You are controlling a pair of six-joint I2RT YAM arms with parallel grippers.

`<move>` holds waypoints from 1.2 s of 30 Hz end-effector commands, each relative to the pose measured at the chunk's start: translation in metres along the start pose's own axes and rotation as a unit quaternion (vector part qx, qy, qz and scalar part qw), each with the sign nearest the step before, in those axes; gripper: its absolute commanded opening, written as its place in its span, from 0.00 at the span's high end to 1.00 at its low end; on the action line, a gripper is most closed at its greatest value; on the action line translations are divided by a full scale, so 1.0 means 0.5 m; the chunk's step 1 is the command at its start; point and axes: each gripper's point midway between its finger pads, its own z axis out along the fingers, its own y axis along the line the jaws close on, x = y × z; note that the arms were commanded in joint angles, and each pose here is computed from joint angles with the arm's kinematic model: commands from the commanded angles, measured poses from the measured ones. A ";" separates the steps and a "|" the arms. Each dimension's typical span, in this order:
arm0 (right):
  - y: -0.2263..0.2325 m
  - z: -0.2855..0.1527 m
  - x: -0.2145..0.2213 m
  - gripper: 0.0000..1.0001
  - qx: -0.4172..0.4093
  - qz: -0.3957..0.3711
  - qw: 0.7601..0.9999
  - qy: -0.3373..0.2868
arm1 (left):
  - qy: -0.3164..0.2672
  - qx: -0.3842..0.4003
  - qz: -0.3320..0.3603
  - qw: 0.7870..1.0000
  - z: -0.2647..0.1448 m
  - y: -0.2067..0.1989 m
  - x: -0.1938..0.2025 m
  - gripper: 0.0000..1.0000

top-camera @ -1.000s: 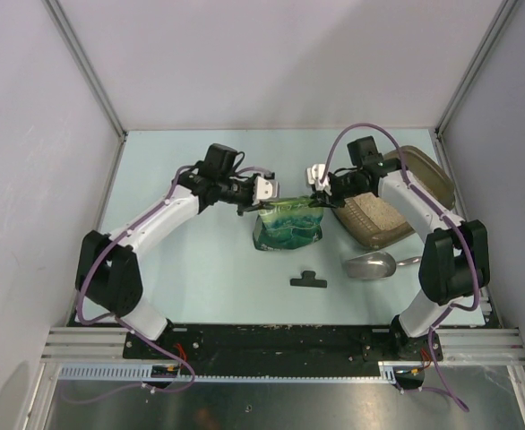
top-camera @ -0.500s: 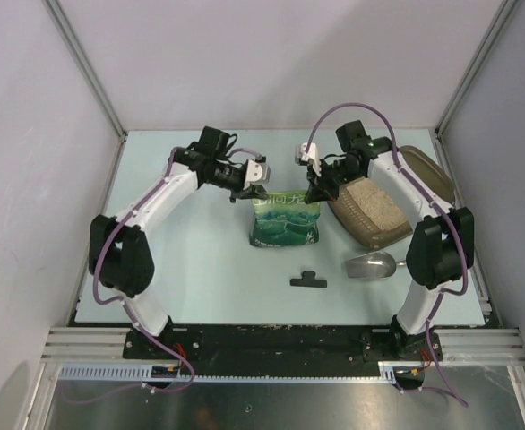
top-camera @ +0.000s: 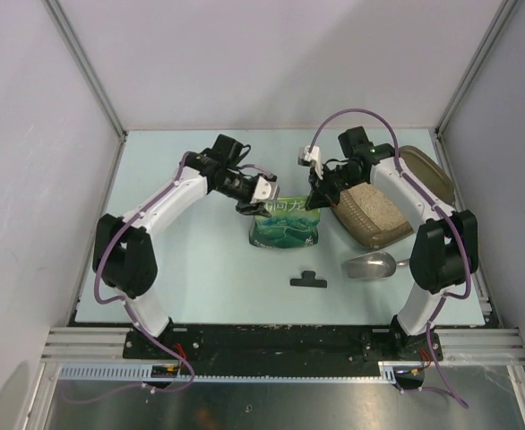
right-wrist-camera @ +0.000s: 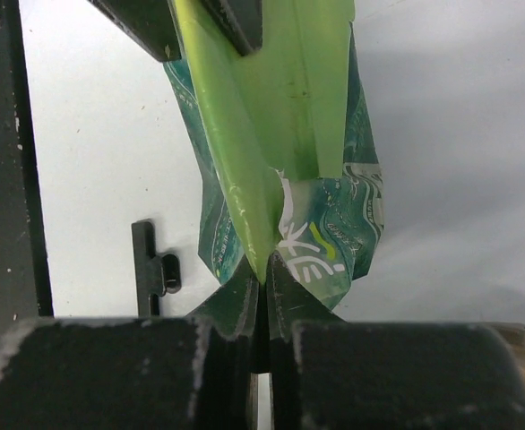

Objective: Fill the litter box with clean litter

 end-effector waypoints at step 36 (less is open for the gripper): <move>0.011 -0.025 -0.086 0.54 0.106 -0.251 0.961 -0.043 | -0.016 -0.032 -0.121 0.992 0.033 0.051 -0.027 0.97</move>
